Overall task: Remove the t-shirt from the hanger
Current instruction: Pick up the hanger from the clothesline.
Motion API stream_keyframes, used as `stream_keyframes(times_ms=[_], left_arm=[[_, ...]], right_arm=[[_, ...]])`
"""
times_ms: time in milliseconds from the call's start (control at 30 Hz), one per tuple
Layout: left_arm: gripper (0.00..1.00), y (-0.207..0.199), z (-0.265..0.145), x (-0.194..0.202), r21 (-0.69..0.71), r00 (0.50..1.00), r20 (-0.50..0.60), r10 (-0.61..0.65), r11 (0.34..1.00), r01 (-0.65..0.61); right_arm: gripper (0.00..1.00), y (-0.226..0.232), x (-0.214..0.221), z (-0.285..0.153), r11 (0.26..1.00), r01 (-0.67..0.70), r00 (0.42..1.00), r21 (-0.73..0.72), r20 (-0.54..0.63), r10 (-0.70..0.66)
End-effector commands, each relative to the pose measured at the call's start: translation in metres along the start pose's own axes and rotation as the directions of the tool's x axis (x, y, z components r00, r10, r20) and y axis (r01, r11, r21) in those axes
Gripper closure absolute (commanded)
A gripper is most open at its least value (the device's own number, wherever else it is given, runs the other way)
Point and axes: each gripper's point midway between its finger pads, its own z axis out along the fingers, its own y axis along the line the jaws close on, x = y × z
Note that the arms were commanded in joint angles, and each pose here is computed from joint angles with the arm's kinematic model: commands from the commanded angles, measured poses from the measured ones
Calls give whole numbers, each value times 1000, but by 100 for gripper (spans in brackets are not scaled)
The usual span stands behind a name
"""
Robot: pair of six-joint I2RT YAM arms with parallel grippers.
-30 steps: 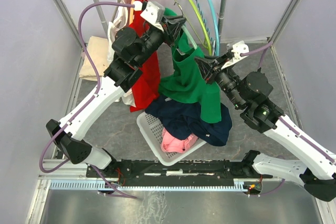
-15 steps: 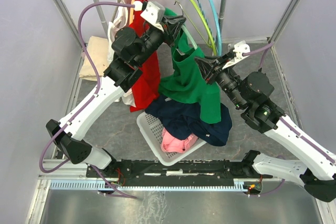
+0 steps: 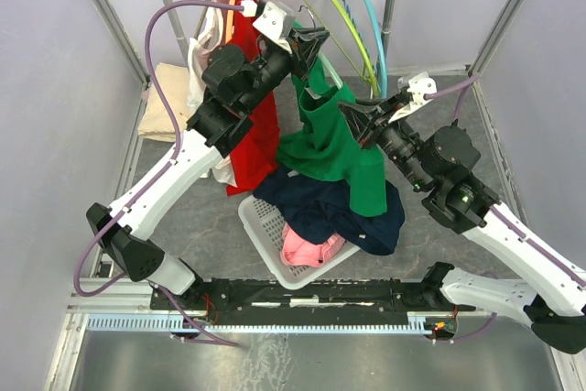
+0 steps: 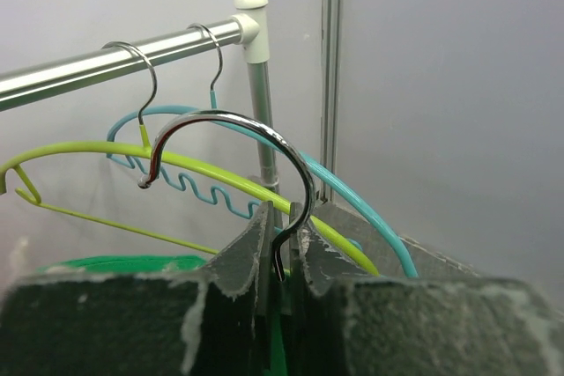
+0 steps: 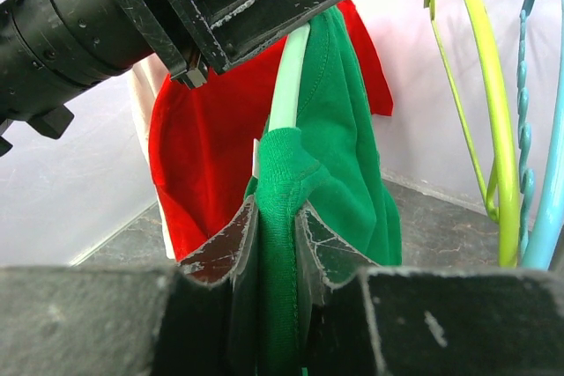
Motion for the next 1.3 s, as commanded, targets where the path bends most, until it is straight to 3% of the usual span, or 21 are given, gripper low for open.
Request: stream_keyframes(times_ms=[0,133,333,467,633,933,1067,1100,1200,1267], left_arm=[[91,-1,0,-29,0,997,67,22,1000,-22],[90,-2,-1,-31,7,997,71,19,1000,-20],[60,-2,-5,-28,6,998,63,16,1000,-17],[56,0,-9,-28,-10,998,67,16,1000,-16],[63,1,-8,-26,-12,998,64,18,1000,-18],[95,-2,-3,-27,4,998,65,17,1000,-17],[97,2,-1,-33,-19,998,70,6,1000,-5],[97,6,0,-37,-39,998,70,3,999,0],[97,23,3,-41,-136,999,44,-7,991,13],[97,33,5,-47,-188,999,33,-2,982,8]], right_arm=[[98,5,-68,-11,999,-33,980,-25,197,38],[98,3,-68,-11,999,-37,980,-9,197,38],[98,0,-72,-13,999,-40,977,5,210,38],[98,-1,-72,-14,999,-38,977,7,211,36],[98,-1,-73,-15,999,-40,976,6,217,38],[98,1,-73,-15,999,-35,976,-4,216,35],[97,1,-72,-13,1000,-25,979,1,201,24],[89,0,-70,-12,1000,-19,982,7,190,17],[52,-3,-66,-11,1000,11,990,27,140,-14],[40,-5,-66,-11,999,30,992,39,119,-34]])
